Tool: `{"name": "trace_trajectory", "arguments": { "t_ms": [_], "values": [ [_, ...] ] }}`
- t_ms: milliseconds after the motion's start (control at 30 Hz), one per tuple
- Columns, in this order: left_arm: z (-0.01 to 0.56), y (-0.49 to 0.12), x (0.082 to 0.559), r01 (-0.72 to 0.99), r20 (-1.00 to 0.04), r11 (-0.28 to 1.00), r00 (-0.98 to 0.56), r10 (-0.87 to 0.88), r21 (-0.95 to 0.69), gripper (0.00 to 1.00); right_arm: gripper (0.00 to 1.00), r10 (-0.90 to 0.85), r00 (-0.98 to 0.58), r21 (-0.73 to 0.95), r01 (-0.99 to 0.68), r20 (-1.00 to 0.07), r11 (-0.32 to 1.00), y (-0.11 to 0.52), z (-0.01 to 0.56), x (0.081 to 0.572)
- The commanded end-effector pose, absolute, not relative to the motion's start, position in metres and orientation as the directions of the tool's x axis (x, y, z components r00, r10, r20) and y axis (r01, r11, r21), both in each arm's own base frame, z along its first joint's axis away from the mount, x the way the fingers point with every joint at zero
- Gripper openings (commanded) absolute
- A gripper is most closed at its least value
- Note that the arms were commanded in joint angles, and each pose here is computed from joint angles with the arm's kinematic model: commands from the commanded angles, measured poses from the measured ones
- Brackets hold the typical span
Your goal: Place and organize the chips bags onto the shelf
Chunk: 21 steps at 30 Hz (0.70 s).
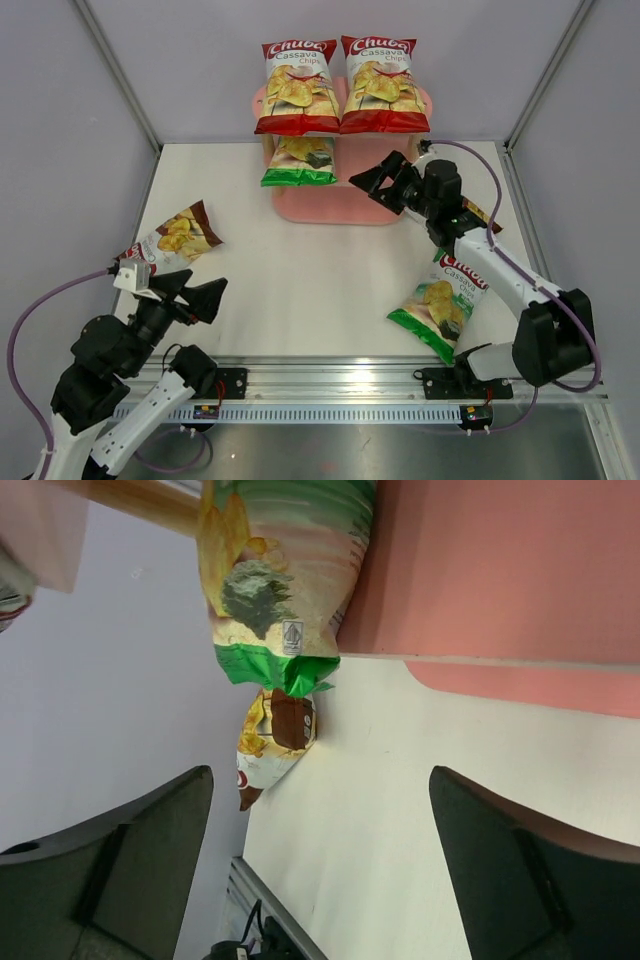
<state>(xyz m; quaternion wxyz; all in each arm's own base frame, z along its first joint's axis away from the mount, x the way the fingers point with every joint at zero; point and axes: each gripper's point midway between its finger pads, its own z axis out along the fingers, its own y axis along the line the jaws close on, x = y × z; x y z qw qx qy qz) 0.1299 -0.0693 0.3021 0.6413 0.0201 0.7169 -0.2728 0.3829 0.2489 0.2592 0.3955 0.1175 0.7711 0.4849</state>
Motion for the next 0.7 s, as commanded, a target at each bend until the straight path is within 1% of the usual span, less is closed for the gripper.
{"name": "trace_trajectory", "arguments": {
  "t_ms": [0, 67, 100, 133, 167, 200, 233, 267, 333, 367, 433, 467, 500, 533, 633, 667],
  "values": [
    [0.306, -0.081, 0.137, 0.403, -0.935, 0.845, -0.196, -0.296, -0.352, 0.99, 0.99, 0.539, -0.55, 0.745, -0.264, -0.638, 0.612, 0.22, 0.285, 0.365],
    [0.302, -0.084, 0.14, 0.389, -0.929, 0.848, -0.228, -0.29, -0.36, 0.99, 0.99, 0.527, -0.534, 0.699, -0.183, -0.661, 0.691, 0.199, 0.272, 0.358],
    [0.299, -0.09, 0.144, 0.384, -0.925, 0.848, -0.255, -0.282, -0.365, 0.99, 0.99, 0.509, -0.505, 0.665, -0.187, -0.697, 0.723, 0.189, 0.279, 0.35],
    [0.298, -0.095, 0.146, 0.393, -0.921, 0.84, -0.266, -0.285, -0.374, 0.99, 0.99, 0.486, -0.523, 0.631, -0.136, -0.7, 0.763, 0.178, 0.266, 0.342],
    [0.296, -0.102, 0.148, 0.403, -0.912, 0.826, -0.286, -0.294, -0.393, 0.99, 0.99, 0.483, -0.499, 0.601, -0.099, -0.72, 0.793, 0.166, 0.266, 0.34],
    [0.289, -0.116, 0.151, 0.428, -0.902, 0.808, -0.331, -0.277, -0.405, 0.99, 0.99, 0.448, -0.487, 0.56, -0.109, -0.75, 0.821, 0.158, 0.269, 0.332],
    [0.284, -0.127, 0.156, 0.446, -0.895, 0.791, -0.347, -0.28, -0.42, 0.99, 0.99, 0.419, -0.523, 0.53, -0.075, -0.742, 0.845, 0.15, 0.257, 0.321],
    [0.278, -0.142, 0.155, 0.473, -0.876, 0.757, -0.395, -0.275, -0.451, 0.99, 0.99, 0.413, -0.494, 0.493, -0.037, -0.765, 0.869, 0.135, 0.259, 0.315],
    [0.261, -0.169, 0.167, 0.482, -0.839, 0.721, -0.476, -0.262, -0.498, 0.99, 0.99, 0.399, -0.521, 0.446, 0.039, -0.755, 0.894, 0.118, 0.247, 0.299],
    [0.257, -0.183, 0.165, 0.514, -0.822, 0.68, -0.515, -0.242, -0.523, 0.99, 1.0, 0.399, -0.509, 0.418, 0.083, -0.762, 0.904, 0.106, 0.244, 0.294],
    [0.242, -0.208, 0.177, 0.512, -0.785, 0.646, -0.575, -0.231, -0.566, 0.99, 0.99, 0.394, -0.502, 0.405, 0.094, -0.77, 0.91, 0.096, 0.246, 0.276],
    [0.241, -0.22, 0.175, 0.535, -0.772, 0.611, -0.599, -0.213, -0.584, 0.99, 0.99, 0.392, -0.506, 0.404, 0.091, -0.768, 0.91, 0.094, 0.243, 0.269],
    [0.239, -0.23, 0.177, 0.541, -0.762, 0.594, -0.616, -0.202, -0.595, 0.99, 0.99, 0.4, -0.481, 0.419, 0.072, -0.78, 0.905, 0.091, 0.252, 0.26],
    [0.236, -0.244, 0.184, 0.548, -0.755, 0.579, -0.627, -0.193, -0.603, 0.99, 0.99, 0.393, -0.494, 0.42, 0.06, -0.776, 0.905, 0.091, 0.251, 0.251],
    [0.24, -0.279, 0.182, 0.599, -0.768, 0.544, -0.625, -0.141, -0.587, 0.99, 0.99, 0.372, -0.49, 0.427, -0.001, -0.789, 0.904, 0.089, 0.26, 0.228],
    [0.231, -0.299, 0.181, 0.609, -0.757, 0.538, -0.648, -0.087, -0.583, 0.99, 0.99, 0.364, -0.494, 0.437, -0.036, -0.79, 0.899, 0.092, 0.265, 0.221]
  ]
}}
